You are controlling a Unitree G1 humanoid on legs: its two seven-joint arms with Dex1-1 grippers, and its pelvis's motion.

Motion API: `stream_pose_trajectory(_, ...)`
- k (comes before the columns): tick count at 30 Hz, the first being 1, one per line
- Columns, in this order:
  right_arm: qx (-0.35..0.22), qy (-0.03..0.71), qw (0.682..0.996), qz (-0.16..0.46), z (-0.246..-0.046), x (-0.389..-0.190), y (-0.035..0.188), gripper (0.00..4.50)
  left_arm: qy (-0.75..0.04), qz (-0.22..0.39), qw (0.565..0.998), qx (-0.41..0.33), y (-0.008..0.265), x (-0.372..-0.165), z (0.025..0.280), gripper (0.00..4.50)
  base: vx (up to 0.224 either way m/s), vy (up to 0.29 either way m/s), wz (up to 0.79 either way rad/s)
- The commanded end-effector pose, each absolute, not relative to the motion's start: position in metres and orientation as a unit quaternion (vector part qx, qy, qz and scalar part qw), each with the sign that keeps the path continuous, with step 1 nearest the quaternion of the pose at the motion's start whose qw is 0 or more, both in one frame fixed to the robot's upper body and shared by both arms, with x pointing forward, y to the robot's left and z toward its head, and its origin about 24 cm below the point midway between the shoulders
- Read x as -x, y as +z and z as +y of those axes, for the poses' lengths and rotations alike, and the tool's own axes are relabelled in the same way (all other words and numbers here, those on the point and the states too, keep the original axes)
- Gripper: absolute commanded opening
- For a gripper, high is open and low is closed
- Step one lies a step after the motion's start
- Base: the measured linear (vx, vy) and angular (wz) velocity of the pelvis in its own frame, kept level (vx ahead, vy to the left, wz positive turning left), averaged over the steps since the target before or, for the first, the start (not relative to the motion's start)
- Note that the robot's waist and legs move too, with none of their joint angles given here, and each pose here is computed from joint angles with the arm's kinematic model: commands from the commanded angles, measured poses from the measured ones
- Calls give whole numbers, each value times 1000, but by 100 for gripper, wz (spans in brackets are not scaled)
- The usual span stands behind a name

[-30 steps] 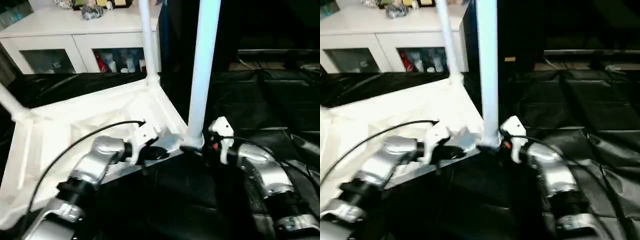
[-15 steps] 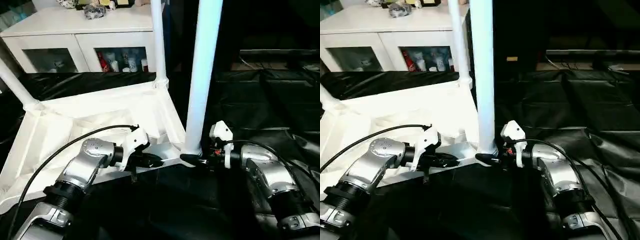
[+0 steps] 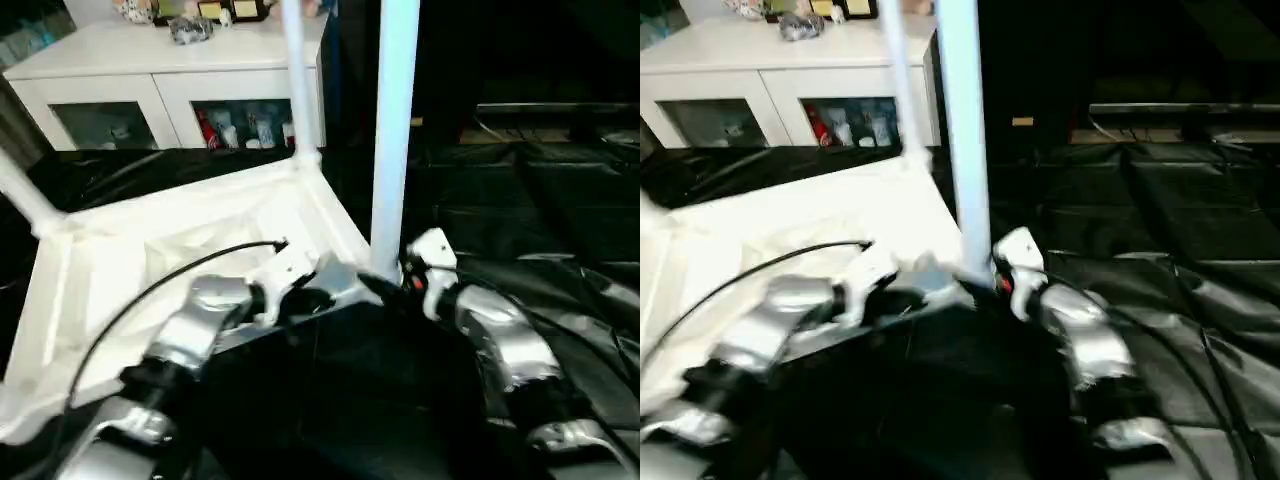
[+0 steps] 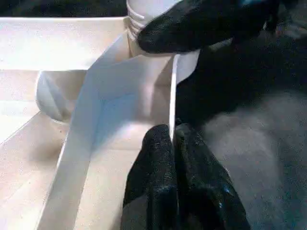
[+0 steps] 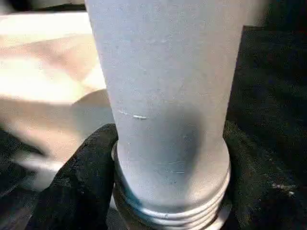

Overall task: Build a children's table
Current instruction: Rotate leg to tighten

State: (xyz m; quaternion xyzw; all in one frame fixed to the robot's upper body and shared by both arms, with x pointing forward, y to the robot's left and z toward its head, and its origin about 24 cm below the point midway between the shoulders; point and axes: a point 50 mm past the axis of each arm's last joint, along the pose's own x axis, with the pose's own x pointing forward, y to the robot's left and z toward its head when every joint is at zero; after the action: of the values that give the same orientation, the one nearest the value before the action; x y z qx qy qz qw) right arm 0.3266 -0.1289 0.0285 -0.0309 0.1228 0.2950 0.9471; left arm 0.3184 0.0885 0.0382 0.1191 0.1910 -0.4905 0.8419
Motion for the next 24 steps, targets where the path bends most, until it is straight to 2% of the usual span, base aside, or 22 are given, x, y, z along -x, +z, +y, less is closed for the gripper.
stream_pose_trajectory(1,6,328,929,170,-92,-312,5,279,-494,177,845,-108,43,-320,63,0,0,0,0)
stream_pose_trajectory(2,5,330,929,168,-91,-312,5,279,-494,176,844,-108,43,-320,63,0,0,0,0)
stream_pose_trajectory(3,-16,354,923,147,-77,-310,10,334,-505,172,839,-110,44,-319,55,0,0,0,0)
stream_pose_trajectory(6,-35,386,913,131,-66,-306,14,348,-509,168,836,-113,44,-319,52,0,0,0,0)
stream_pose_trajectory(8,-21,419,900,122,-66,-301,17,355,-510,167,836,-115,45,-319,56,0,0,0,0)
stream_pose_trajectory(9,-14,431,895,118,-70,-300,19,387,-515,166,833,-116,45,-319,60,0,0,0,0)
stream_pose_trajectory(11,3,451,886,110,-80,-297,22,392,-539,165,818,-115,46,-316,66,0,0,0,0)
stream_pose_trajectory(18,33,494,862,110,-126,-295,32,392,-593,169,776,-129,48,-305,97,0,0,0,0)
stream_pose_trajectory(24,59,526,843,102,-144,-295,41,392,-626,190,745,-131,50,-297,120,0,0,0,0)
